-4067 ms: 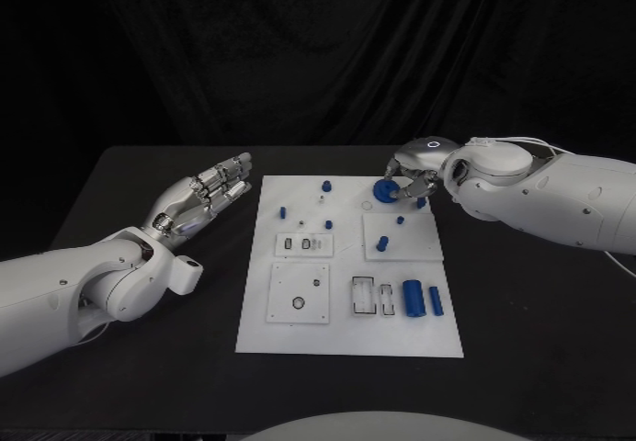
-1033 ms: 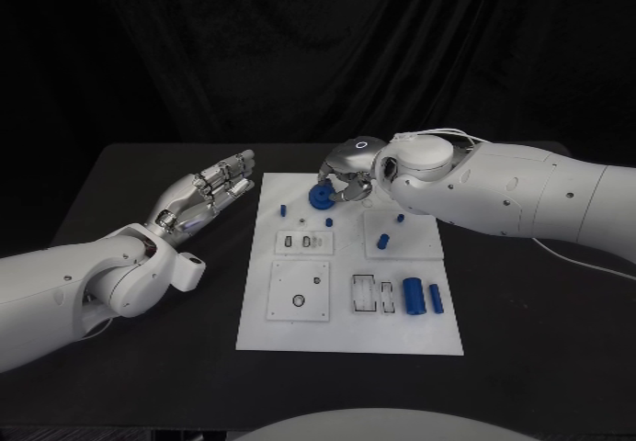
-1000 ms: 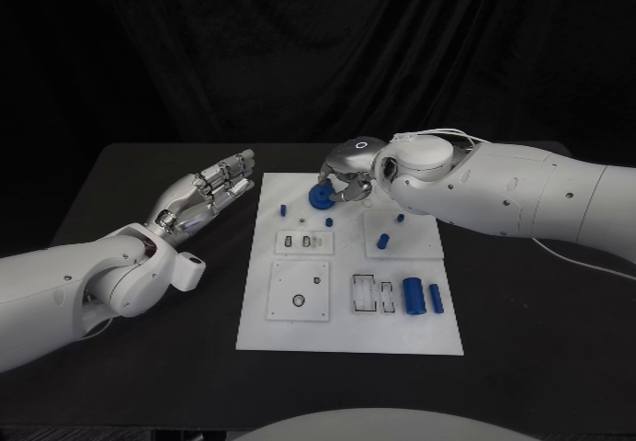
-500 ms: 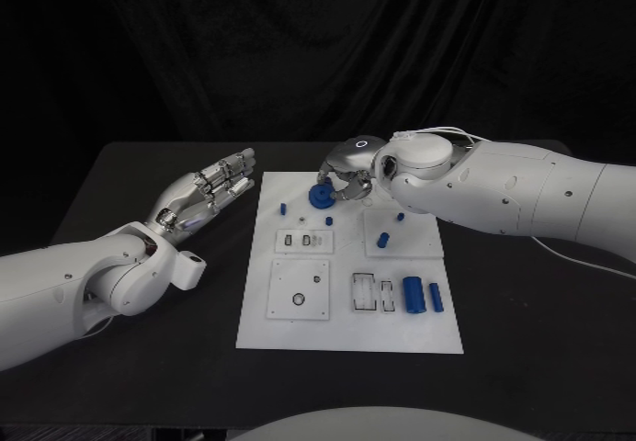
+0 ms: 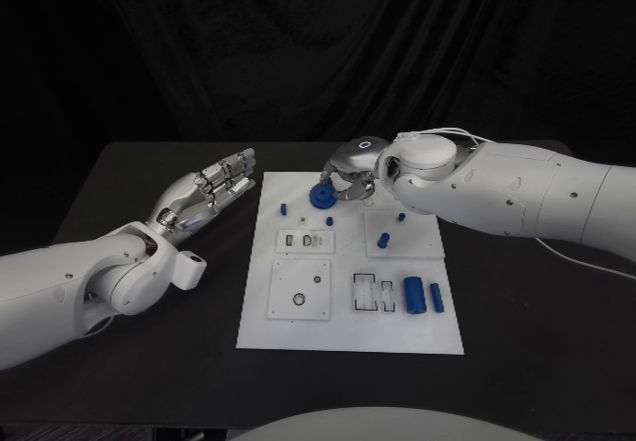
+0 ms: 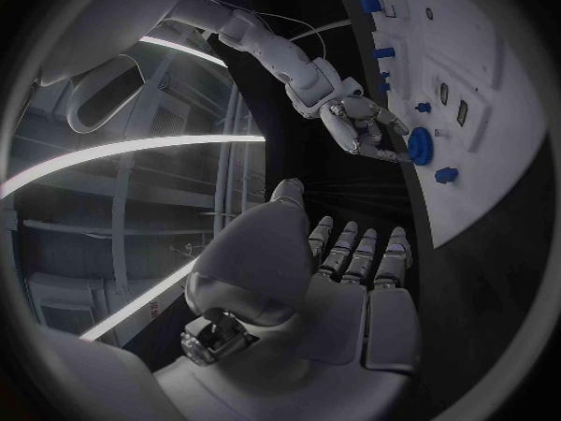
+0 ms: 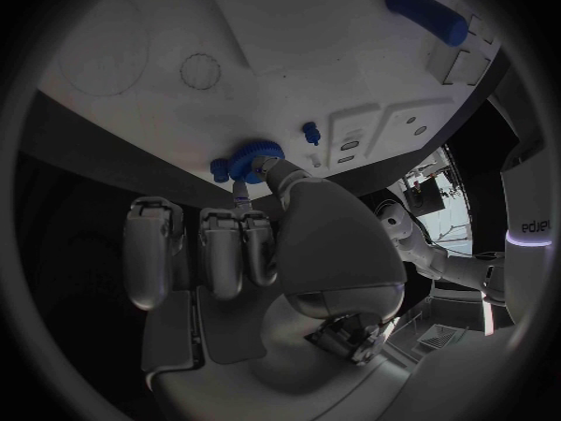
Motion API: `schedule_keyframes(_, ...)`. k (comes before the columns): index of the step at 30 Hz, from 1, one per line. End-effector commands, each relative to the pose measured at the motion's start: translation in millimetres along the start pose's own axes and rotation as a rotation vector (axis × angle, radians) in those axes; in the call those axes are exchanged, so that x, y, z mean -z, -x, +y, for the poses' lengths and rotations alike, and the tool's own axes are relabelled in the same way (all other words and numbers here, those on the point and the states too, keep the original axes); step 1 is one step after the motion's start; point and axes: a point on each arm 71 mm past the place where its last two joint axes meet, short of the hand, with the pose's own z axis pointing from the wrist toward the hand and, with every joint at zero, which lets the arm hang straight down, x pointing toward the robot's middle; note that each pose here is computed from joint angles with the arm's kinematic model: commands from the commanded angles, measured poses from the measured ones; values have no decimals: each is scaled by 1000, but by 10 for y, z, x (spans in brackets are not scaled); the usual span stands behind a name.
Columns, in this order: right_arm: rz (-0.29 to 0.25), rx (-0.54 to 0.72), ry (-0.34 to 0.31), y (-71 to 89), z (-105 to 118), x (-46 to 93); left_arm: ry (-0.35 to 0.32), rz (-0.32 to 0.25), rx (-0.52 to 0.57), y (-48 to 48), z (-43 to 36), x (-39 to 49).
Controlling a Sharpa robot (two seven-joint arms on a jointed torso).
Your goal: Assemble the parts on the task board
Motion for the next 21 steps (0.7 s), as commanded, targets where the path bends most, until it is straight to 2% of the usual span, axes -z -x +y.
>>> schedule_keyframes(1,15,2,-10,-31,-8,13,-124,11,4,-7,-96,0)
schedule_keyframes(11,28,-3,-14,-69,-31,43,-125,11,5,-5,-94,-2)
schedule_keyframes(21,-16,-8,-14,-73,-94,114,-123,8,2,11,-93,8)
